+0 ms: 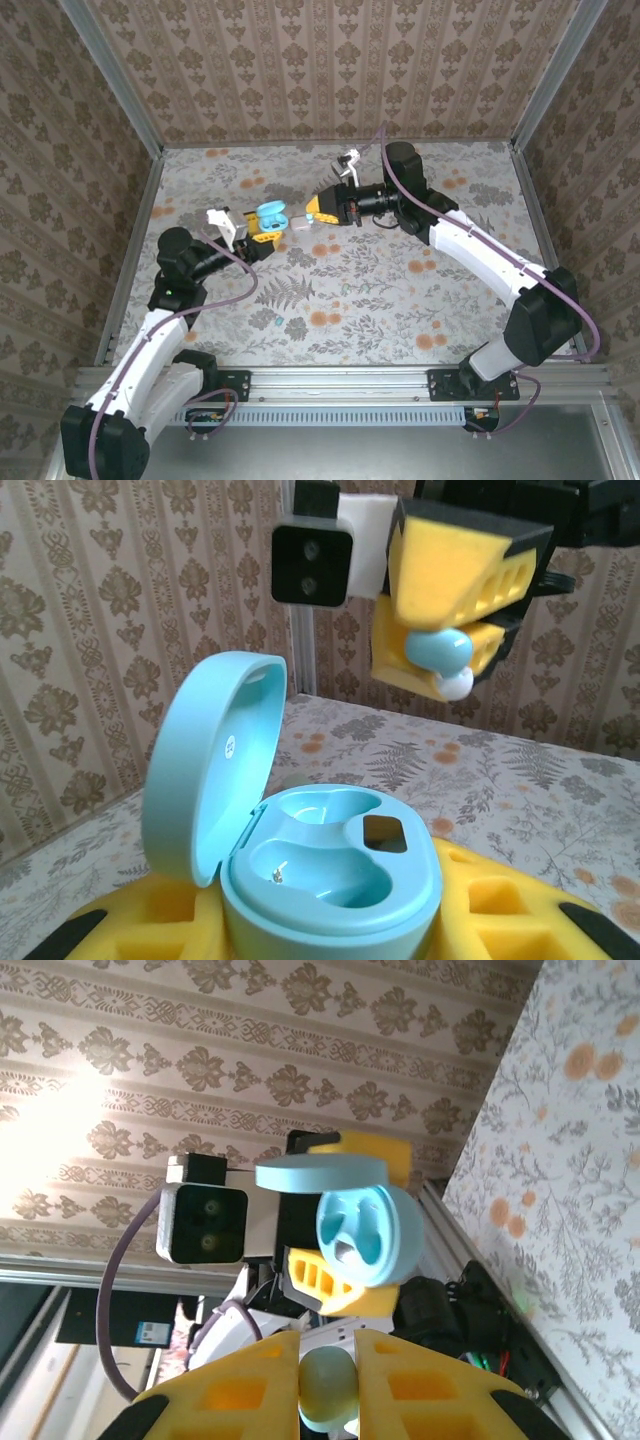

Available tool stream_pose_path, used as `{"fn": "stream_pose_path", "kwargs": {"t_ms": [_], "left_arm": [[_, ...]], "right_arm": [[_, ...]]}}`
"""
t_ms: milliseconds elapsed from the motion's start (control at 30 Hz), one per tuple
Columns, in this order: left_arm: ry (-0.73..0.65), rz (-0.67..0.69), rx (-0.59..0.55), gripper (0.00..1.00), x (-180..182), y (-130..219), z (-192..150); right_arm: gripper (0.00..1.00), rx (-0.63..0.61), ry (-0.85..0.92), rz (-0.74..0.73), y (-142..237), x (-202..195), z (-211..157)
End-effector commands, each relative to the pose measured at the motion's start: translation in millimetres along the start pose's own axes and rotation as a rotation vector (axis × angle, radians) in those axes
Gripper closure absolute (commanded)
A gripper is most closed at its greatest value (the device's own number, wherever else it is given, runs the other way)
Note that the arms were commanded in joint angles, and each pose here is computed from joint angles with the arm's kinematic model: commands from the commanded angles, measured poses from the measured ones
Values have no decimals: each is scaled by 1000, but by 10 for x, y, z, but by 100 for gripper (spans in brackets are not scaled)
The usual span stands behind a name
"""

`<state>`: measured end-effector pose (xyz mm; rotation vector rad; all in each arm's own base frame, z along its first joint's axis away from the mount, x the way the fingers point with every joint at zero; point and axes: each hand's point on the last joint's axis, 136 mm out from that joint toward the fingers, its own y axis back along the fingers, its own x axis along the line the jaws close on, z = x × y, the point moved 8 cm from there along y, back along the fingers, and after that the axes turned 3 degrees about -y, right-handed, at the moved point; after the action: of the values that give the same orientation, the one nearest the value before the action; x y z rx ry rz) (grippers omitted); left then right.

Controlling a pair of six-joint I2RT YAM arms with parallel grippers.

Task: Insert the wireless bluetooth earbuds into the charging case

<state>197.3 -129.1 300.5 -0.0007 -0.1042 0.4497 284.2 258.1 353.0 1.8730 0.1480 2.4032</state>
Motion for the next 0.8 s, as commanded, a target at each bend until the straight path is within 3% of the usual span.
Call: {"fn": "stream_pose_path", "kwargs": {"t_ms": [0,767], "left_arm": [[-78,-51,-33,64,-33,-42,147],[-63,-45,-52,64,-60,-54,205]], "right_arm": [[80,-44,132,-11,-32,191,4],[81,-34,200,-75,-378,89,-9]]}}
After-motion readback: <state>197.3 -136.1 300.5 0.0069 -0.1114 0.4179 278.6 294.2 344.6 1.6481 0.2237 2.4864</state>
